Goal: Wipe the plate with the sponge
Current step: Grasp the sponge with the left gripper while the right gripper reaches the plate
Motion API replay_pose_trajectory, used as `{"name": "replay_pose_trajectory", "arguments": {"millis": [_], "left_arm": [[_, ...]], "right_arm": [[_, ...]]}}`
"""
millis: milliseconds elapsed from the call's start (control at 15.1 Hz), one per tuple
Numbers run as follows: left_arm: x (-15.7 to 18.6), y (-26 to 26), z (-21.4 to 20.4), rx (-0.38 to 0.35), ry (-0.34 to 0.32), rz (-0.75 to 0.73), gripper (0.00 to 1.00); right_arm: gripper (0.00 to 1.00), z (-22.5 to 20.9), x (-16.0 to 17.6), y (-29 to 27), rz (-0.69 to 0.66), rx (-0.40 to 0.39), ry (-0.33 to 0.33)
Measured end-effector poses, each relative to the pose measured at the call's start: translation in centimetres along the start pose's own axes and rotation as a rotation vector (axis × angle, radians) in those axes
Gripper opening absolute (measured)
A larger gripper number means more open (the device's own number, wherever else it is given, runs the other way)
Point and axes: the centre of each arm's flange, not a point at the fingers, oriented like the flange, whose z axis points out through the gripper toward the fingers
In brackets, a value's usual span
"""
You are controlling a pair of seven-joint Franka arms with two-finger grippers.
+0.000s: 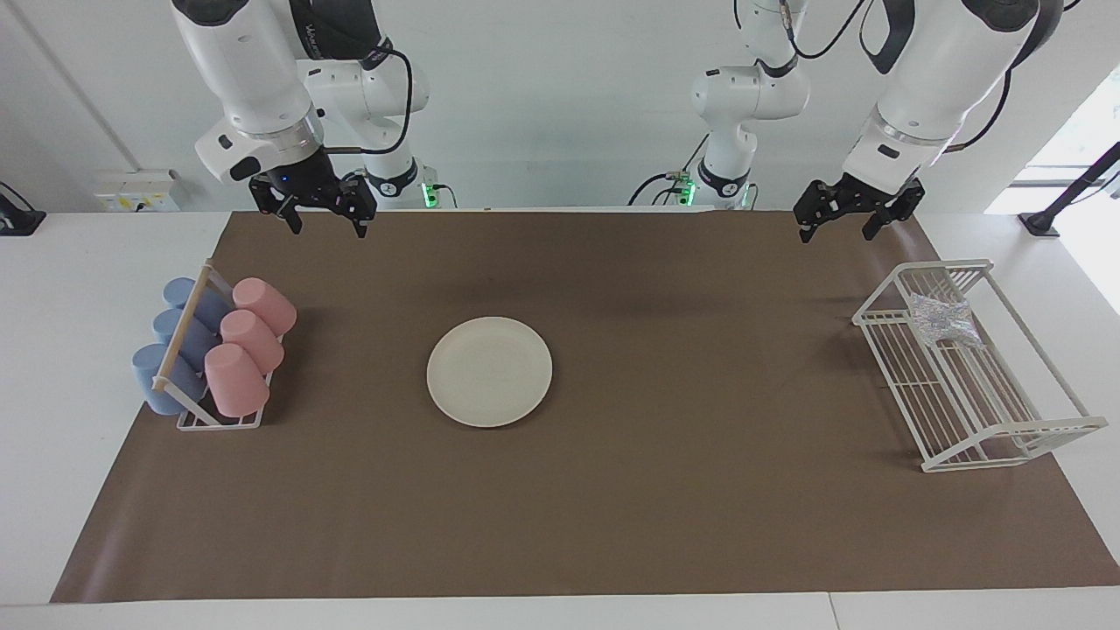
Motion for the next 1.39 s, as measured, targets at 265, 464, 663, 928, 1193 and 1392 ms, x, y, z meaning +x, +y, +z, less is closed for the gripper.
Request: {"name": "replay_pose_trajectory", "arguments": {"millis": [265,464,663,928,1193,1392], "left_arm": [[0.0,0.0,0.0,0.000,0.001,0.000,1.00],[0.0,0.0,0.0,0.000,0.001,0.000,1.00],[0.0,0.0,0.0,0.000,0.001,0.000,1.00],[0.1,-0.6,0.6,0.084,0.000,0.002,1.00],[0.7,-2.0,3.6,0.286,0.010,-0.002,1.00],[1.7,-3.3,7.2,0.471,0.012,0.030,1.00]], "right_arm": [[1.00,0.2,-0.3,0.1,0.000,-0.005,-0.024],[1.00,0.2,-0.3,0.2,0.002,-0.005,-0.027],[1.00,0.3,-0.2,0.3,0.005,-0.005,-0.027],[1.00,0.3,-0.2,0.4,0.006,-0.005,-0.027],[1.00,0.2,-0.2,0.4,0.015,-0.005,-0.026],[1.00,-0.2,0.3,0.3,0.136,0.005,0.016]]}}
